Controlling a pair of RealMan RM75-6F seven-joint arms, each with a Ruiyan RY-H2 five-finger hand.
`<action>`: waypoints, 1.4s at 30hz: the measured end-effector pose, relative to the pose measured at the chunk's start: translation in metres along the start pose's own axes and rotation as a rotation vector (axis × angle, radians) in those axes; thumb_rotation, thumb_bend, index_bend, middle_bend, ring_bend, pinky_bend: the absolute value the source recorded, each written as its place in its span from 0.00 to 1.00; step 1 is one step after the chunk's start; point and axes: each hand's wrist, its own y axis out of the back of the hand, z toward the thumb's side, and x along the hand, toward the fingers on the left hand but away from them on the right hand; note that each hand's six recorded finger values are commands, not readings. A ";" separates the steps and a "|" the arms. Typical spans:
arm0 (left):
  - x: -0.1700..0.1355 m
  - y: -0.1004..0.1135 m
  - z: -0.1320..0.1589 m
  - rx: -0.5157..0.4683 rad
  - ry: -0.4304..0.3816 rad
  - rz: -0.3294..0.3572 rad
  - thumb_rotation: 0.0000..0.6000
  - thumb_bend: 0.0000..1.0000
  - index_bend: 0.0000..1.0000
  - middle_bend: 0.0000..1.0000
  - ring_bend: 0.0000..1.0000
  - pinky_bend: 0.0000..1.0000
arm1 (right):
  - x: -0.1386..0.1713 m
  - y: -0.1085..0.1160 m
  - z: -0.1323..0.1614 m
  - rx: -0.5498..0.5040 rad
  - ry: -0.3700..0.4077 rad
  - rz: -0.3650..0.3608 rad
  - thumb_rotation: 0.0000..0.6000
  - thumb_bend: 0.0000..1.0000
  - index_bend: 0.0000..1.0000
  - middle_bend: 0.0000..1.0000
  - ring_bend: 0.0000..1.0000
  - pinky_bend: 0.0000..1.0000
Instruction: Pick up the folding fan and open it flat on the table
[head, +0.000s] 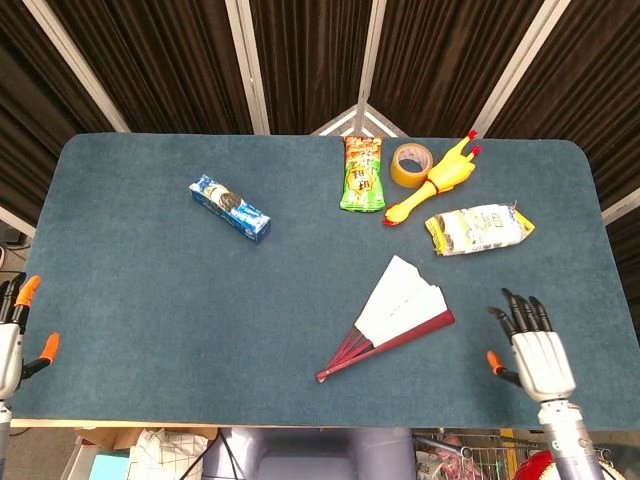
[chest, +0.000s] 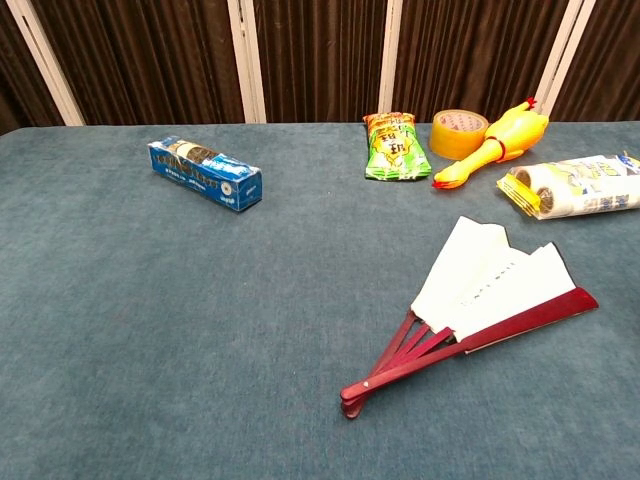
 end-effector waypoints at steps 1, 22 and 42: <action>0.000 0.000 0.000 -0.001 -0.002 0.002 1.00 0.49 0.07 0.00 0.00 0.02 | 0.000 -0.004 0.004 -0.002 0.008 0.009 1.00 0.35 0.23 0.01 0.07 0.01; 0.005 -0.004 -0.002 -0.001 0.015 -0.002 1.00 0.49 0.07 0.00 0.00 0.02 | -0.020 -0.074 0.081 0.034 0.116 0.078 1.00 0.35 0.27 0.02 0.09 0.01; 0.008 -0.005 -0.004 0.002 0.024 -0.003 1.00 0.49 0.07 0.00 0.00 0.02 | -0.042 -0.097 0.098 0.068 0.125 0.068 1.00 0.35 0.31 0.02 0.09 0.01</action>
